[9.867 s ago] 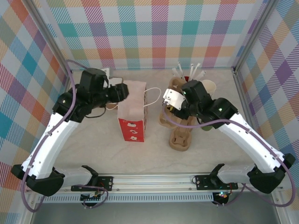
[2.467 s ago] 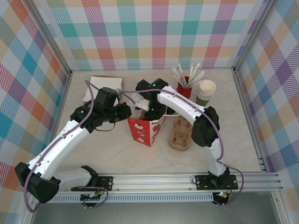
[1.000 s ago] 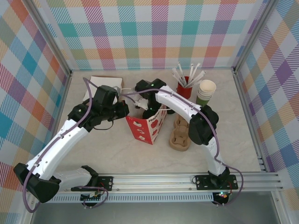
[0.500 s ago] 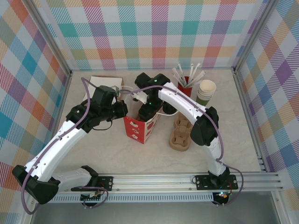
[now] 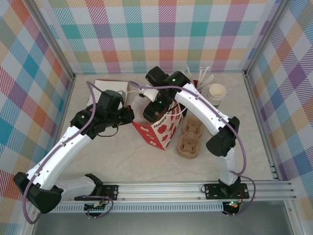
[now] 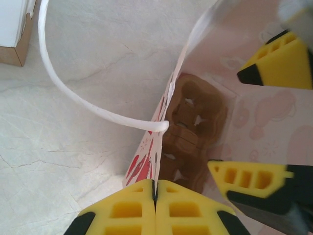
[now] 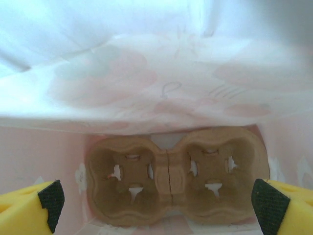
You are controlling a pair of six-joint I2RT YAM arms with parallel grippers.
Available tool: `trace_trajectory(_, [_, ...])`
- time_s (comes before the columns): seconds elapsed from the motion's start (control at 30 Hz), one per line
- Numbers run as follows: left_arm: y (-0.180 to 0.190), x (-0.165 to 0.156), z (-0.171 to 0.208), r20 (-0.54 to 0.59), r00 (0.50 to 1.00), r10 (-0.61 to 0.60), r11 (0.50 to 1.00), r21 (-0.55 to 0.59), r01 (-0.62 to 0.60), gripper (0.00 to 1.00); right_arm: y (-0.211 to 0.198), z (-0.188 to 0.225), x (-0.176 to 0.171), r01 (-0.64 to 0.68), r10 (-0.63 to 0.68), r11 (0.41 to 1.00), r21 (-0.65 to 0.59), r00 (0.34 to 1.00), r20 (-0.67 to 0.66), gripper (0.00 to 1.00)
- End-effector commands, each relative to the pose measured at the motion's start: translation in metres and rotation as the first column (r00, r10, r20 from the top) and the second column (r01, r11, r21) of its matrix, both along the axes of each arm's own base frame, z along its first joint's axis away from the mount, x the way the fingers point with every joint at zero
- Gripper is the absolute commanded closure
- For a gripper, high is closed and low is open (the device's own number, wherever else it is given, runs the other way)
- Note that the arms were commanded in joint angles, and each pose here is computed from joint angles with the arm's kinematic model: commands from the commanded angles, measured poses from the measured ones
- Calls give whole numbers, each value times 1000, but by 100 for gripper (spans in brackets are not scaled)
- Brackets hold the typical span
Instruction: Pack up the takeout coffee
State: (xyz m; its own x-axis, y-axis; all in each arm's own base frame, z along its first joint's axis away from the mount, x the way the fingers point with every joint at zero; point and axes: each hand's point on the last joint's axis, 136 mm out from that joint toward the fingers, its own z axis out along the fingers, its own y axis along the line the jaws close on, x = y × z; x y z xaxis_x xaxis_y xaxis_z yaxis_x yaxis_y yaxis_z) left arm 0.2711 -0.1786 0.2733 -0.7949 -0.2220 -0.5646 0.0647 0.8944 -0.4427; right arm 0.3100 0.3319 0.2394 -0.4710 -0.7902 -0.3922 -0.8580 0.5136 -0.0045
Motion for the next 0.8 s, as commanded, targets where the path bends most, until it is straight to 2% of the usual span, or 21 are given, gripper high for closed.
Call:
trace_trajectory(0.0, [2, 0, -2, 6, 1000, -4, 1000, 31, 4, 96, -3, 31, -7, 10, -11, 997, 72, 1000, 18, 0])
trace_trajectory(0.37, [1, 0, -1, 6, 1000, -4, 1000, 27, 3, 98, 4, 34, -5, 18, -19, 994, 107, 1000, 7, 0])
trace_trajectory(0.77, [8, 1, -11, -12, 999, 37, 998, 57, -36, 98, -4, 88, -5, 66, -86, 977, 202, 992, 92, 0])
